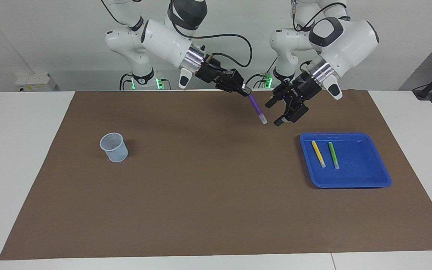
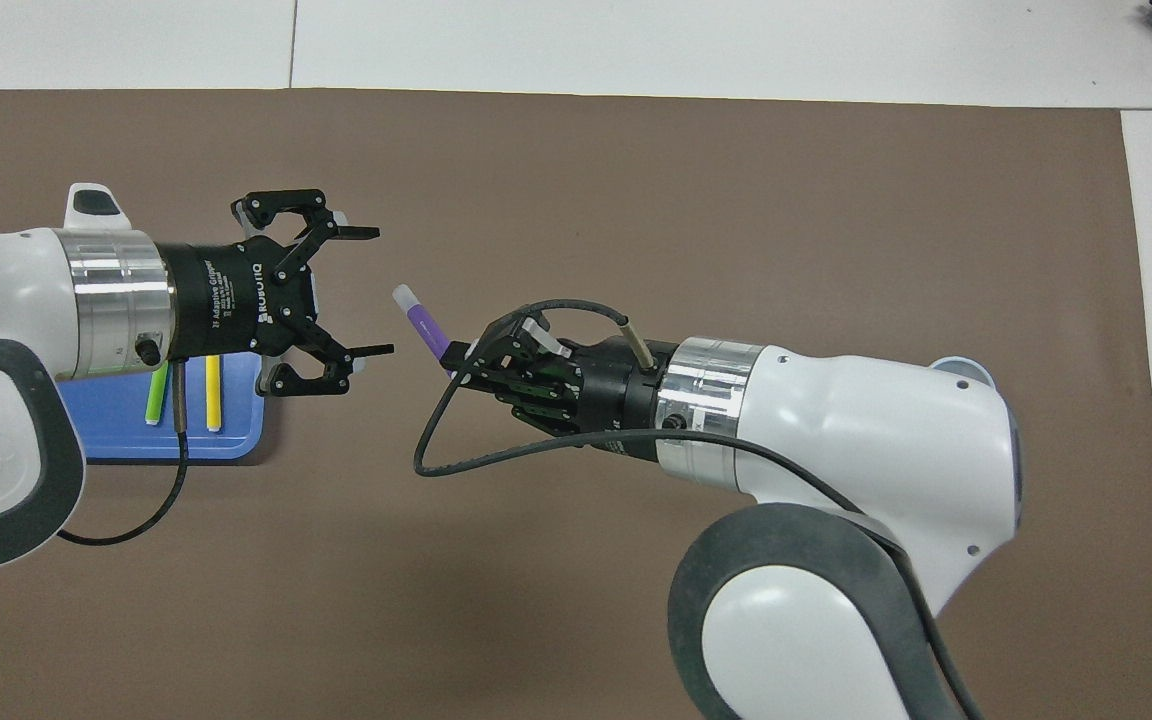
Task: Right arm passes pens to left for tray arrangement
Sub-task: 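Carry the purple pen toward the left gripper while the left gripper approaches, then close the left gripper on the purple pen tip near the right gripper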
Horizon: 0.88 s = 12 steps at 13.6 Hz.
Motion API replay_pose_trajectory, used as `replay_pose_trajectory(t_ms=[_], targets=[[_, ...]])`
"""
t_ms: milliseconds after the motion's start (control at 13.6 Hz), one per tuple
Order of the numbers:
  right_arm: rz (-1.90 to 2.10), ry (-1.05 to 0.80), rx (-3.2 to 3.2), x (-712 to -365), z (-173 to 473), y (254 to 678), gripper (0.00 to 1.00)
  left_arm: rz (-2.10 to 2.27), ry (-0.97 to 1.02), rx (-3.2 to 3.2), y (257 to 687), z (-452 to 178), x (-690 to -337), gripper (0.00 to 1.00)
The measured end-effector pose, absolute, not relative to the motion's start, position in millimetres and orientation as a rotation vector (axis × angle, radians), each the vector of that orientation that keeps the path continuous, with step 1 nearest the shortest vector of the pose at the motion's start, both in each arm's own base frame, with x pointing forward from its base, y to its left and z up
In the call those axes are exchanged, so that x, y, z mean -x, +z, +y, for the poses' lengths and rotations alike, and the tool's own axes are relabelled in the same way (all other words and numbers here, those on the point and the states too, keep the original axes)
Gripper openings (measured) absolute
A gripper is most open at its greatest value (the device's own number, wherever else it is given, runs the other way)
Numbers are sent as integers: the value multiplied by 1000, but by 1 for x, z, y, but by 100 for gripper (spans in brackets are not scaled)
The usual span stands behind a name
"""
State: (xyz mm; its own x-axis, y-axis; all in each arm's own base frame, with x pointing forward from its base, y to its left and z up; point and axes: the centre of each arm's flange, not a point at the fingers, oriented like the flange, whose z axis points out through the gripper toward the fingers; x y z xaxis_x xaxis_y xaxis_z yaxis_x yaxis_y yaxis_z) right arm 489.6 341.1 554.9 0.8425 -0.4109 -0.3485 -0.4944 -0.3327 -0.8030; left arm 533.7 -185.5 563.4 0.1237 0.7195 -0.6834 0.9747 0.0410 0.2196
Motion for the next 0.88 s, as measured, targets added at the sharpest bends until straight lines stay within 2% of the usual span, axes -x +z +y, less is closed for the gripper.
replay_pose_trajectory(t_ms=[515, 588, 736, 883], targets=[[628, 112, 2005, -486, 344, 553, 18, 1390, -411, -1921, 562, -211, -524, 98], [627, 111, 2005, -486, 344, 553, 18, 1359, -408, -1944, 561, -213, -522, 91], [627, 111, 2006, -486, 344, 553, 18, 1280, -414, -2006, 557, -215, -518, 90], [627, 111, 2006, -486, 344, 553, 18, 1230, -428, -2045, 554, -212, -514, 78]])
